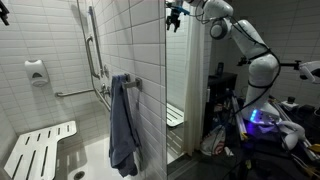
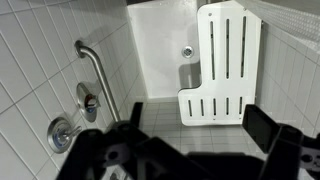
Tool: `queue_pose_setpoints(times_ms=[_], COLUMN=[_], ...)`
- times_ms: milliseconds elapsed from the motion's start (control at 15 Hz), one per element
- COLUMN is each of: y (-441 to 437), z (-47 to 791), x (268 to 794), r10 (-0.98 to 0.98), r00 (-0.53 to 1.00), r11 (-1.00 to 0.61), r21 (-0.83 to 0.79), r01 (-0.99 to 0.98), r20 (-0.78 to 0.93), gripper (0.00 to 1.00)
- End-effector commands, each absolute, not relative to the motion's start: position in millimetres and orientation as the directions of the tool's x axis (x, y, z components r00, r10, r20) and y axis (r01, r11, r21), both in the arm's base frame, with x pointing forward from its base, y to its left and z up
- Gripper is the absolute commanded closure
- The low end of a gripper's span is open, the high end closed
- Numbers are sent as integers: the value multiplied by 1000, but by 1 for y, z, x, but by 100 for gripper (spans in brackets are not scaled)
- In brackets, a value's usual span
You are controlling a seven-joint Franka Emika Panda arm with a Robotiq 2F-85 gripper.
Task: Open the shower curtain
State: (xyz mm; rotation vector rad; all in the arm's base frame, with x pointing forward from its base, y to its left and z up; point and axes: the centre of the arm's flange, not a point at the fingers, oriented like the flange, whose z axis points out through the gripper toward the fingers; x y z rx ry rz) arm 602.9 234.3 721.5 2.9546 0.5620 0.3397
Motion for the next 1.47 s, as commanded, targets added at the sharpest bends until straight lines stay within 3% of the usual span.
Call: queue_pose_setpoints(times_ms=[0,800,1267,1400], y=[234,235,220,200], z=[721,720,683,668], x=[603,604,640,611], r10=[375,375,262,221], r00=[906,907,948,959], r11=[-925,-924,-964,-974], r21=[154,154,103,81], r01=[349,349,247,210], r20=[197,194,178,177], gripper=[0,0,0,0])
